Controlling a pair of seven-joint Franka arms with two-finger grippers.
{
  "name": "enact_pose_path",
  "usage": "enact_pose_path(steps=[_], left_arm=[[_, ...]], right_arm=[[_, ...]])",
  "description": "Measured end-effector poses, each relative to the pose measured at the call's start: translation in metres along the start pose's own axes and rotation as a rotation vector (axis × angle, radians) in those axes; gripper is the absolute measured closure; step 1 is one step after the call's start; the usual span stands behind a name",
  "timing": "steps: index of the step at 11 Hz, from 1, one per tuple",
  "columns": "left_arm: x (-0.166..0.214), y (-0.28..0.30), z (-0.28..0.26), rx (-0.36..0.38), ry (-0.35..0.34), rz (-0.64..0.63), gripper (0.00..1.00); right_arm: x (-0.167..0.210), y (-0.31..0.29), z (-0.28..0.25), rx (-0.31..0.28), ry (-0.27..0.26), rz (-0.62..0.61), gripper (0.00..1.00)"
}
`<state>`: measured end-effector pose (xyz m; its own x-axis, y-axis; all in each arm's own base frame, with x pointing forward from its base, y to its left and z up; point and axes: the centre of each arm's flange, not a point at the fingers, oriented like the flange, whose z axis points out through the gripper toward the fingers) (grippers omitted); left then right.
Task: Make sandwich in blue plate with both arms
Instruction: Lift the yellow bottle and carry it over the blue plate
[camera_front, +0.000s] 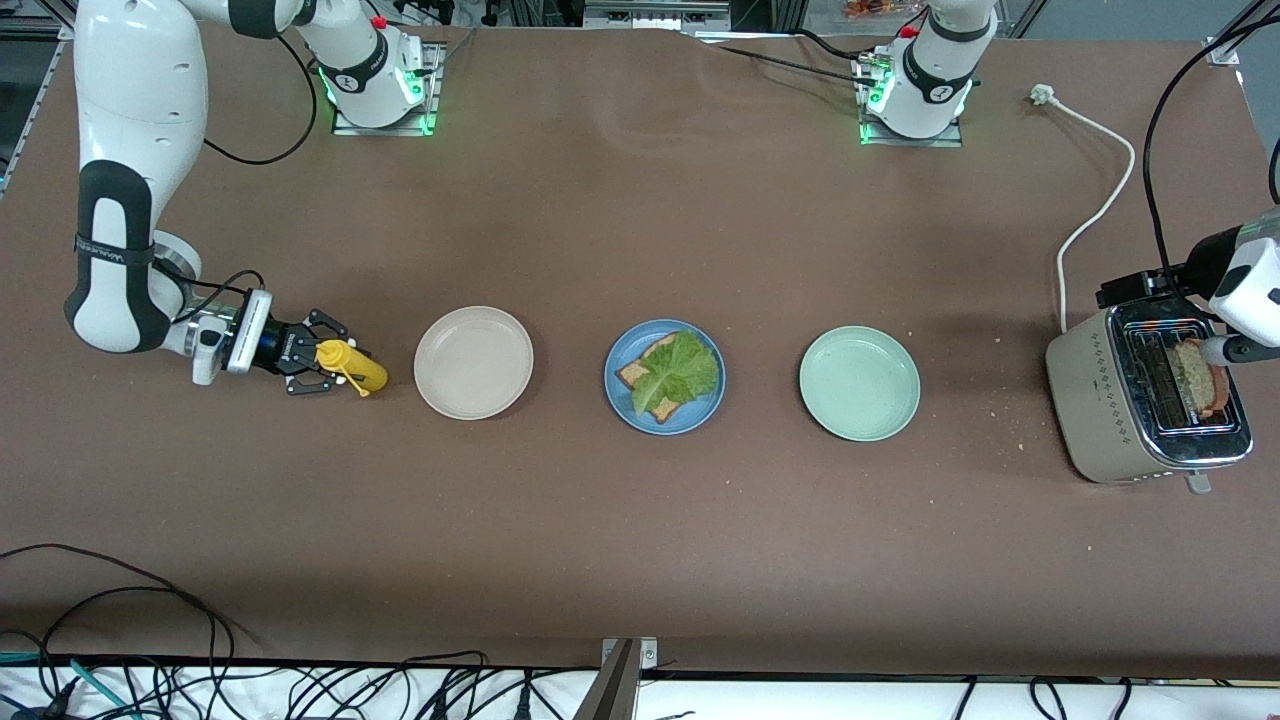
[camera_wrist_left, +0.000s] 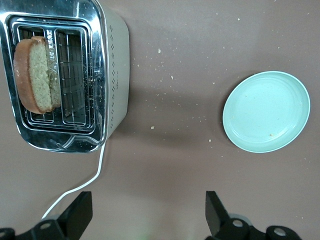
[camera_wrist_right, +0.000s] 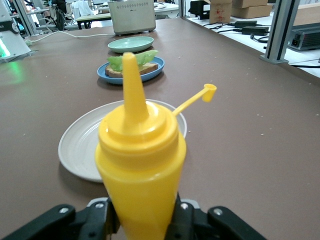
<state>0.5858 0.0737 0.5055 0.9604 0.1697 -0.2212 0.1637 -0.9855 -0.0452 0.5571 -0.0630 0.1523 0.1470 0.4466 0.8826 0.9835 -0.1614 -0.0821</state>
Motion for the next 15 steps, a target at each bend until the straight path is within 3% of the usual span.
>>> enact_pose_path(steps=[2, 4, 7, 11, 15], left_arm=[[0.000, 0.000, 0.000, 0.000, 0.000, -0.001, 0.00], [0.000, -0.001, 0.000, 0.000, 0.000, -0.001, 0.00], [0.000, -0.001, 0.000, 0.000, 0.000, -0.001, 0.00], [0.000, -0.001, 0.000, -0.001, 0.000, -0.002, 0.00], [0.000, -0.001, 0.000, -0.001, 0.000, -0.002, 0.00]], right_arm=[[0.016, 0.017, -0.001, 0.006, -0.029, 0.040, 0.81], [0.047, 0.040, 0.005, 0.053, -0.119, 0.074, 0.87], [0.130, 0.076, 0.035, 0.123, -0.346, 0.067, 0.86], [0.248, 0.075, 0.115, 0.189, -0.734, 0.011, 0.86], [0.293, 0.024, 0.209, 0.205, -0.988, 0.030, 0.86]])
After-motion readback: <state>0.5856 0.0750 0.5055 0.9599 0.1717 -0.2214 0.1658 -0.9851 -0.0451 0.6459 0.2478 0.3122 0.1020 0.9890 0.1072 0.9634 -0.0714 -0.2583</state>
